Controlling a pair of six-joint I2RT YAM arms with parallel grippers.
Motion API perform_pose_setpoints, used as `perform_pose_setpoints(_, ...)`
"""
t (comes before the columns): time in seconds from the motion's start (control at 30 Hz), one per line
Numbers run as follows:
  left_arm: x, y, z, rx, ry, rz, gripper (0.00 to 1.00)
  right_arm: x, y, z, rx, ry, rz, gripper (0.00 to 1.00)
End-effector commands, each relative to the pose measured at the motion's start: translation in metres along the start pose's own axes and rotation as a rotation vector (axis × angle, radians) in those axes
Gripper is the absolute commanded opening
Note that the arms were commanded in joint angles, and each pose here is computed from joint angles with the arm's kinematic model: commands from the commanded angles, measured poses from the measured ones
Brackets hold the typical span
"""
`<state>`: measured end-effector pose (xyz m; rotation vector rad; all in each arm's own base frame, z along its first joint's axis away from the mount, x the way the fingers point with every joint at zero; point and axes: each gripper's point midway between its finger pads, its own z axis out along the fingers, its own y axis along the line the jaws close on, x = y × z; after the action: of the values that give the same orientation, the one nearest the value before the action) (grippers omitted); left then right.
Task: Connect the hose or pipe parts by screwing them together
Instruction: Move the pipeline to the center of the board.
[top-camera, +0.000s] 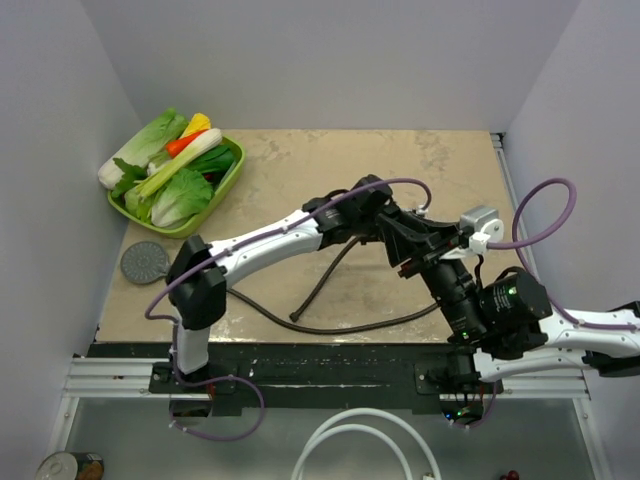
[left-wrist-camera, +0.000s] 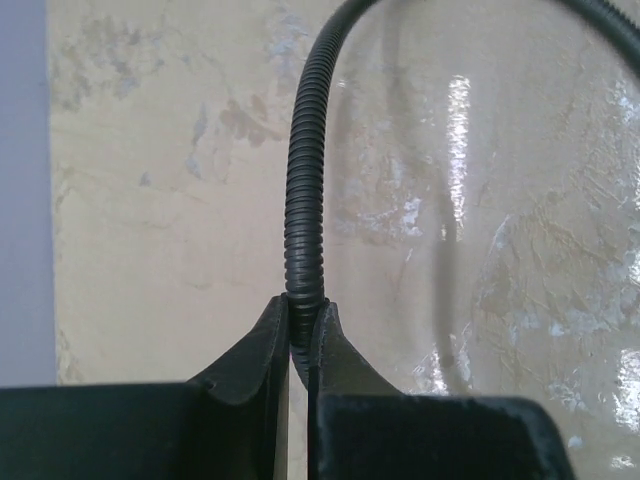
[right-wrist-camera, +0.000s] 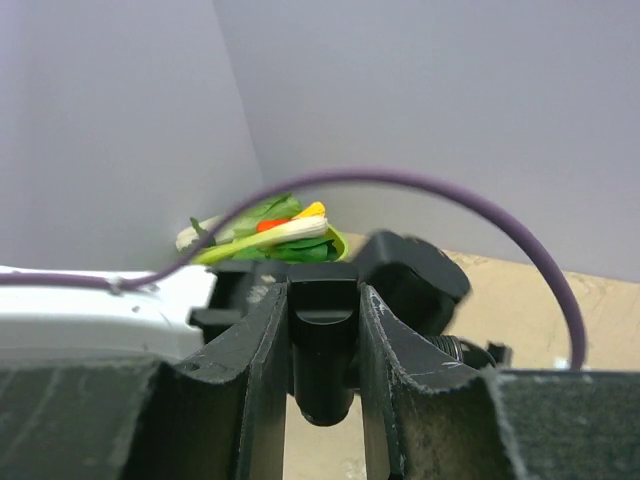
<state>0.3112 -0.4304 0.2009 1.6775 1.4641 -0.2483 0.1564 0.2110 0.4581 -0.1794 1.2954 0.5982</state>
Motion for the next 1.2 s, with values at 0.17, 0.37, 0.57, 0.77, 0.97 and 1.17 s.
perform_pose_setpoints(0.17,0.016,-0.033,0.063,0.118,0.015,0.121,0.00,-0.040,0.010,0.008,-0.031,-0.079,0.023,0.00)
perform_pose_setpoints(0.37,0.065,-0.030,0.075,0.070,0.148,0.041,0.21,-0.039,0.013,0.010,-0.035,-0.078,0.015,0.00)
perform_pose_setpoints(0.57,0.090,0.027,0.023,-0.021,0.139,-0.102,0.99,-0.031,0.014,0.010,-0.036,-0.069,0.001,0.00)
perform_pose_setpoints(0.77,0.127,0.052,-0.044,-0.063,0.140,-0.190,0.99,-0.021,0.011,0.007,-0.028,-0.051,0.007,0.00)
perform_pose_setpoints(0.97,0.148,-0.011,-0.089,0.120,0.149,-0.217,0.97,-0.006,0.013,0.006,-0.026,-0.017,-0.008,0.00)
perform_pose_setpoints(1.17,0.182,-0.069,-0.111,0.257,0.108,0.153,0.94,0.001,0.011,0.003,-0.028,0.000,0.014,0.00)
